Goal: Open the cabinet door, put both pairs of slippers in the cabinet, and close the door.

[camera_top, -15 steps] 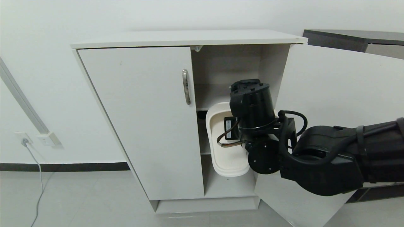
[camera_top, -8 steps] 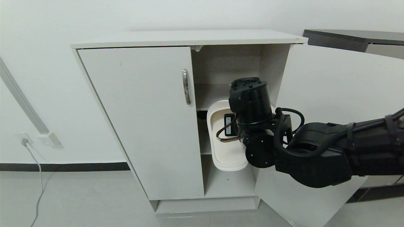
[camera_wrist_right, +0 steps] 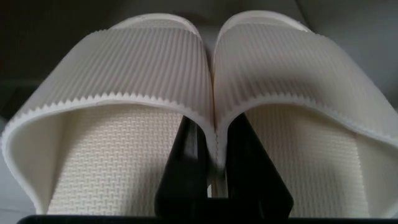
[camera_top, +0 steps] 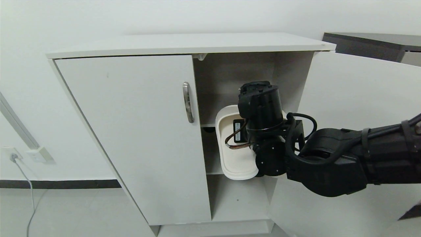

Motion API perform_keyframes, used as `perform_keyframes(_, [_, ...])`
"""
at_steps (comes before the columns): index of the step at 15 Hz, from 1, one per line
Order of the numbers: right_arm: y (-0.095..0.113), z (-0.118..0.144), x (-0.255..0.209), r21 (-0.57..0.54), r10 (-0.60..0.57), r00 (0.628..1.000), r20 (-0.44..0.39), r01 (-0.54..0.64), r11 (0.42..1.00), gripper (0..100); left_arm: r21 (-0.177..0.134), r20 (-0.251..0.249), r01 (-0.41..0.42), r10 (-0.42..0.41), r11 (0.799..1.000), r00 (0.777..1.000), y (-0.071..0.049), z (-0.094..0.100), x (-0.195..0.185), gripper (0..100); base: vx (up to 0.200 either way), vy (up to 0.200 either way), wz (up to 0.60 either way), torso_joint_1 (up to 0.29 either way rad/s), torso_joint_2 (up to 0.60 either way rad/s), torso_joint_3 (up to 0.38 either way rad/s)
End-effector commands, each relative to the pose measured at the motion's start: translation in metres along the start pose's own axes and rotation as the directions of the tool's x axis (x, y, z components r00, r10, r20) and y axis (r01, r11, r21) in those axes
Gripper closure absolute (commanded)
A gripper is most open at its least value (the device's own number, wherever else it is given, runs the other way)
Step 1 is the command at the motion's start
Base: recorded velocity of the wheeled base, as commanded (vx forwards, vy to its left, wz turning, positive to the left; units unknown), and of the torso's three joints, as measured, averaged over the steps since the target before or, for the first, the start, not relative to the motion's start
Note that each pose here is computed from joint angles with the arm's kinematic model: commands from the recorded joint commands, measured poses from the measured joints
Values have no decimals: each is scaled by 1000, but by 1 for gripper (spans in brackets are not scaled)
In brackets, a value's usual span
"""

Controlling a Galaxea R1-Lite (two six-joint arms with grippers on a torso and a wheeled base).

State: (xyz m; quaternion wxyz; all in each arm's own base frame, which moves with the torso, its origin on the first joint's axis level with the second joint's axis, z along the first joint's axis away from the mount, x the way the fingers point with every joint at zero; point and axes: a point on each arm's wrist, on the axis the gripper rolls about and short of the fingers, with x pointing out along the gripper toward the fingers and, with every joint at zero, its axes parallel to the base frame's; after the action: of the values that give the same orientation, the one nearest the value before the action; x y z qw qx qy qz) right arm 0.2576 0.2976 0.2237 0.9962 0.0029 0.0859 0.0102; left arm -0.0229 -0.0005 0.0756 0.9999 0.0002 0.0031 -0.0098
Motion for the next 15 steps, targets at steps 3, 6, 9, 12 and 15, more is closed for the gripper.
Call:
perform_keyframes(3, [-1,1,-1,3,0,1000,2,0,1000,100,0,0,0,0,1000,1000,0,0,0,100,200,0,0,2,2,1])
perform_keyframes(6, [-2,0,7,-12,1,1000,-3,-1,1000,100,0,2,-1,1,1000,1000,0,0,0,100,0,0,0,0,0,0])
perform_keyframes(9, [-3,7,28,5,11,1000,2,-11,1000,100,-2,0,-1,1,1000,1000,0,0,0,100,0,0,0,0,0,0])
perform_keyframes(12, [-4,12,53,-7,0,999,-32,0,1000,100,-3,2,-1,1,1000,1000,0,0,0,100,0,0,0,0,0,0])
perform_keyframes(15, [-2,15,74,12,-25,1000,-16,25,1000,100,-3,2,-1,1,1000,1000,0,0,0,100,0,0,0,0,0,0])
